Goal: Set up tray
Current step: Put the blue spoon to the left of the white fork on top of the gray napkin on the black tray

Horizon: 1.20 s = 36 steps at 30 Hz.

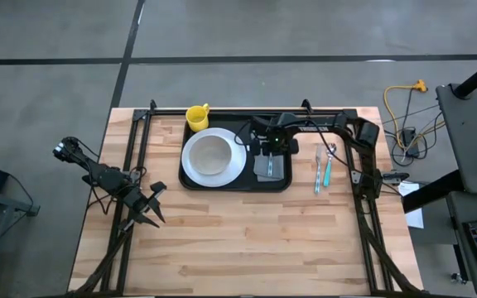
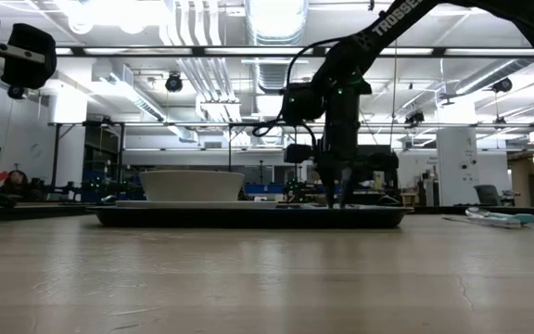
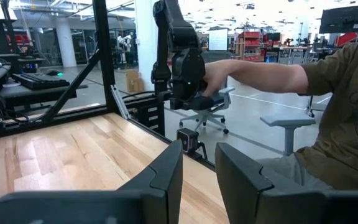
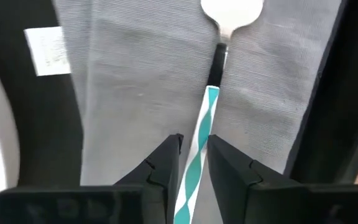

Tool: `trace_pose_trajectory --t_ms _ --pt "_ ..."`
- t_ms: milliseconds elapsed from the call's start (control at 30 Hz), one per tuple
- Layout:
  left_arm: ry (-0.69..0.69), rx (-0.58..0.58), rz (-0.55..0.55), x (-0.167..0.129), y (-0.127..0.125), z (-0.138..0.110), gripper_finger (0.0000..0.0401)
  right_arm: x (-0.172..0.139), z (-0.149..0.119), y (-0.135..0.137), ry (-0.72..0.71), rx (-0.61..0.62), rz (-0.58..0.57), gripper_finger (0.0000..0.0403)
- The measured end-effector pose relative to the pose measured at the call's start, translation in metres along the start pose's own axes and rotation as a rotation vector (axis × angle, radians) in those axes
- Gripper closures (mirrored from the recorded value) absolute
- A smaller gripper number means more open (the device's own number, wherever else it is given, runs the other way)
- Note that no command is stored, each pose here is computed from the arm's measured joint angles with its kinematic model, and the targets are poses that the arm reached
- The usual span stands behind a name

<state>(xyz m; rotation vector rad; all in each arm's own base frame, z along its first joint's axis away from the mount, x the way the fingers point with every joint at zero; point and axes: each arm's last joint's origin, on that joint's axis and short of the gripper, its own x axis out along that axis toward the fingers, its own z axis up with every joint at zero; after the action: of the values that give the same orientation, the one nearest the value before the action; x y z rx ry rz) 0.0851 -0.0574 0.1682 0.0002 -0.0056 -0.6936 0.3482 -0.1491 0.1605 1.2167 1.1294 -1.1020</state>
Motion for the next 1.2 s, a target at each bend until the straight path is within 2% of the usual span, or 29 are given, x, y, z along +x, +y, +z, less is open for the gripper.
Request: trace_pose_trajectory --t_ms 233,467,633,900,1067,1200 --pt "0.0 0.0 0.0 0.0 0.0 0.0 0.0324 -0.018 0.001 0.003 0.013 -0.055 -0.027 0.0334" --pt "0.0 0.0 0.0 0.0 0.0 0.0 0.0324 -0.036 -0.002 0.007 -0.002 -0.211 0.013 0.0328" --pt "0.0 0.0 0.0 0.0 0.0 0.0 0.0324 -0.046 -0.007 0.008 -0.012 -0.229 0.027 0.0326" --pt "0.0 0.0 0.0 0.0 0.0 0.0 0.0324 -0.051 -0.018 -0.014 0.042 -0.114 -0.143 0.0336" --pt "0.0 0.0 0.0 0.0 0.0 0.0 0.0324 -0.05 -0.019 -0.039 0.049 -0.047 -0.173 0.0336" --pt "0.0 0.0 0.0 0.0 0.0 0.0 0.0324 -0.053 -0.025 -0.071 0.034 0.003 -0.182 0.033"
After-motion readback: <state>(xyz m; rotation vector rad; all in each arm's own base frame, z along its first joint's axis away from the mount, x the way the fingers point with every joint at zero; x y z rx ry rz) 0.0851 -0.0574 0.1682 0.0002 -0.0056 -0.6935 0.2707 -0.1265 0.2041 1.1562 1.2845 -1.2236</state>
